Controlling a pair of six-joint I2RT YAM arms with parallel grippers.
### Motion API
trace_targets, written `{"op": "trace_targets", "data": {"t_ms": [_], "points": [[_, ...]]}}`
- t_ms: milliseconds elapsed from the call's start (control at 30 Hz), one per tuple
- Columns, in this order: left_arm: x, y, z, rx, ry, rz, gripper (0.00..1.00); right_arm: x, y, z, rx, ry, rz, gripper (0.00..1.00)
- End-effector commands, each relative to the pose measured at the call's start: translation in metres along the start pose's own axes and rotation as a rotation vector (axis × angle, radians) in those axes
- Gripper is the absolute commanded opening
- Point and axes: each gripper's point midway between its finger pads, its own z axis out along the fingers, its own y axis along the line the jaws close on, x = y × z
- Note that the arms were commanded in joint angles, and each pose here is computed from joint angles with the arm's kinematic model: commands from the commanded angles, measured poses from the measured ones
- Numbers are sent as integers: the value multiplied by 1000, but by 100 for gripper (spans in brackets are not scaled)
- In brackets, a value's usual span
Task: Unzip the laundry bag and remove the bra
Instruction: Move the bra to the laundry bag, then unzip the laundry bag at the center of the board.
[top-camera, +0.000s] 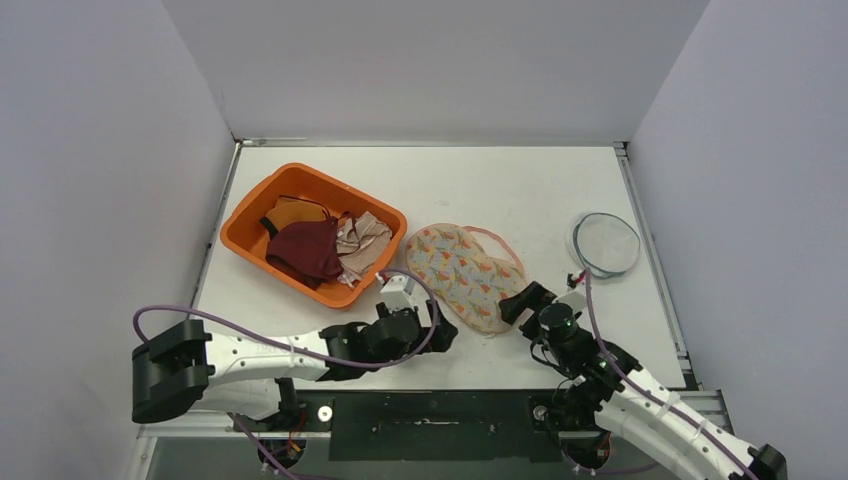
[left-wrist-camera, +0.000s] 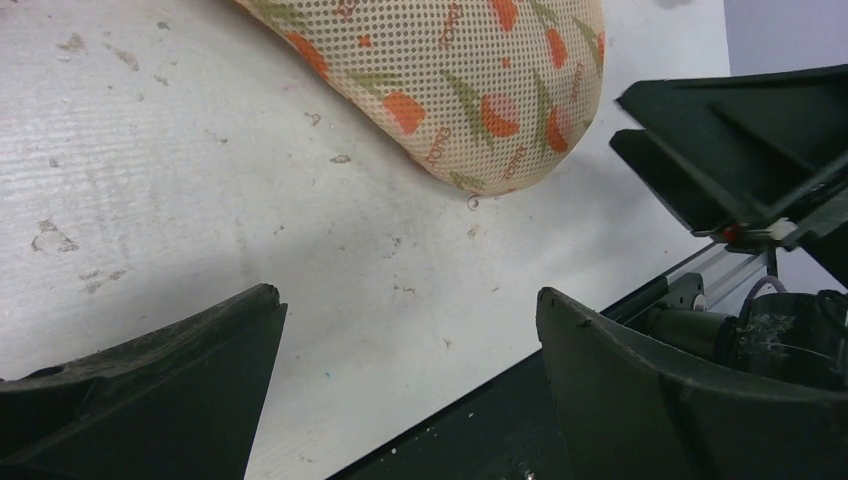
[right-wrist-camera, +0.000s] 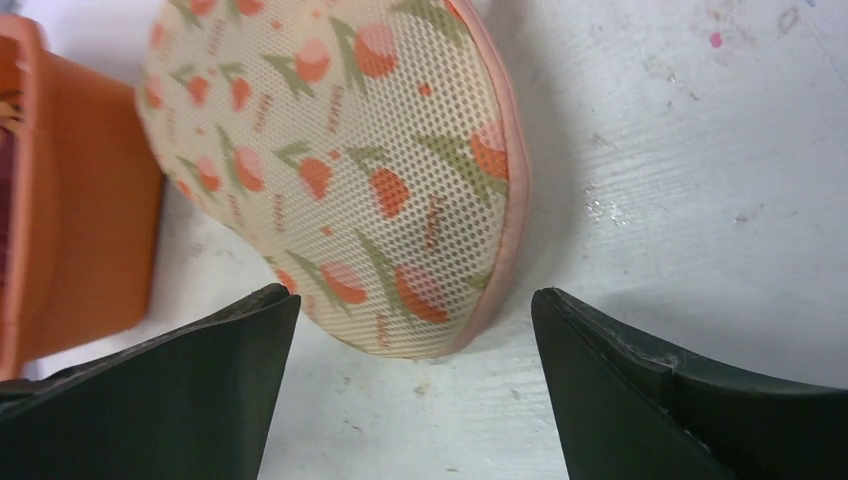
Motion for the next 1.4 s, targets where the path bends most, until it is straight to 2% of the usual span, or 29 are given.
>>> {"op": "trace_targets", "data": {"t_ms": [0, 133, 300, 400, 533, 633, 867, 1067, 1167, 1367], "points": [[-7, -9, -8, 62, -33, -61, 96, -9, 1, -1, -42, -73, 92, 91], [-7, -7, -10, 78, -40, -91, 96, 11, 10, 16, -105, -19, 123, 89], [-10, -7, -17, 104, -39, -126, 96, 16, 27, 29, -151, 21, 154, 80], [-17, -10, -23, 148, -61, -159, 96, 7, 43, 29, -222, -11, 210, 62], [-30, -10, -27, 191, -92, -211, 96, -6, 61, 20, -299, -39, 301, 25], [-40, -15, -26, 242, -92, -271, 96, -19, 80, 7, -378, -49, 362, 7], [-57, -47, -21, 371, -74, -394, 96, -39, 103, -14, -483, -48, 513, 5], [-69, -68, -17, 405, -65, -490, 96, -50, 112, -29, -563, -57, 611, 5], [-74, -67, -19, 362, -91, -384, 96, -58, 116, -39, -571, -71, 599, 5], [-95, -39, -37, 252, -222, 51, 96, -69, 122, -53, -574, -59, 610, 5]]}}
